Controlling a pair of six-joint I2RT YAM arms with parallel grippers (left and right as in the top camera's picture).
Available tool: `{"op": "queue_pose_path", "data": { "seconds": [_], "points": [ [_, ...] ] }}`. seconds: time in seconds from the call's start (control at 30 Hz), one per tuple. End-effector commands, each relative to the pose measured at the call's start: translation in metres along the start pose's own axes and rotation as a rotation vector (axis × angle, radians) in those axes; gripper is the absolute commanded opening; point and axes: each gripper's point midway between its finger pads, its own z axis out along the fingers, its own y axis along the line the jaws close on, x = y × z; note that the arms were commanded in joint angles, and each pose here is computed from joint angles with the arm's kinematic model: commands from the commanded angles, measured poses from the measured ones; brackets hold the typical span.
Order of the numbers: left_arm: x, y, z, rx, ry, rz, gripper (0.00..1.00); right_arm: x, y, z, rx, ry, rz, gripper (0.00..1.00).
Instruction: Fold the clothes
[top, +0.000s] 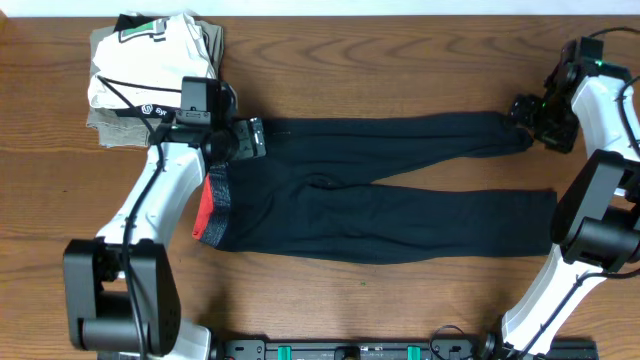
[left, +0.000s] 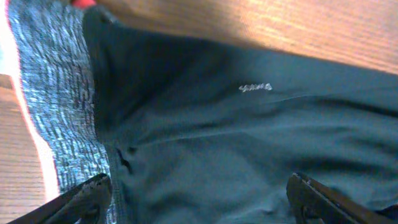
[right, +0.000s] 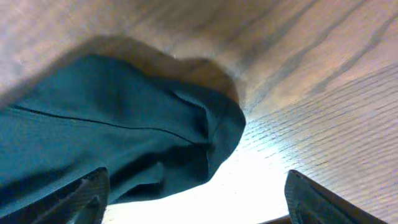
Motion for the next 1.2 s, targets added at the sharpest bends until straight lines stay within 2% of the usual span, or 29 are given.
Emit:
{"op": "queue_pose_path", "data": {
  "seconds": [0.0,0.1,0.17,0.2,0.3,0.47,0.6,0.83,1.0,1.1,1.17],
  "points": [
    [0.004,0.004,0.007,-0.006,0.026,0.001,0.91,0.008,-0.005,0.009,0.023,0.015,0.028,0.85],
    [0.007,0.005,0.012,-0.010,0.040,-0.006,0.91,0.012,-0.007,0.018,0.023,0.018,0.050,0.78],
    [0.008,0.006,0.012,-0.012,0.044,-0.010,0.91,0.013,-0.008,0.023,0.021,0.015,0.062,0.68],
    [0.008,0.006,0.012,-0.011,0.044,-0.010,0.91,0.014,-0.008,0.024,0.020,0.015,0.065,0.62],
    [0.009,0.006,0.012,-0.013,0.048,-0.010,0.91,0.013,-0.008,0.025,0.020,0.010,0.066,0.33],
    [0.010,0.006,0.012,-0.014,0.051,-0.011,0.91,0.010,-0.011,0.024,0.036,-0.003,0.090,0.01],
    [0.010,0.006,0.012,-0.014,0.051,-0.011,0.91,0.006,-0.020,0.015,0.092,-0.010,0.102,0.01],
    [0.008,0.006,0.012,-0.013,0.045,-0.010,0.91,-0.004,-0.055,-0.026,0.314,-0.053,0.199,0.01],
    [0.008,0.006,0.012,-0.012,0.044,-0.010,0.91,-0.010,-0.055,-0.045,0.327,-0.067,0.214,0.02],
    [0.008,0.006,0.012,-0.013,0.044,-0.009,0.91,-0.011,-0.052,-0.051,0.326,-0.070,0.207,0.06],
    [0.008,0.006,0.012,-0.012,0.044,-0.010,0.91,-0.012,-0.049,-0.053,0.325,-0.072,0.196,0.16]
  ]
}}
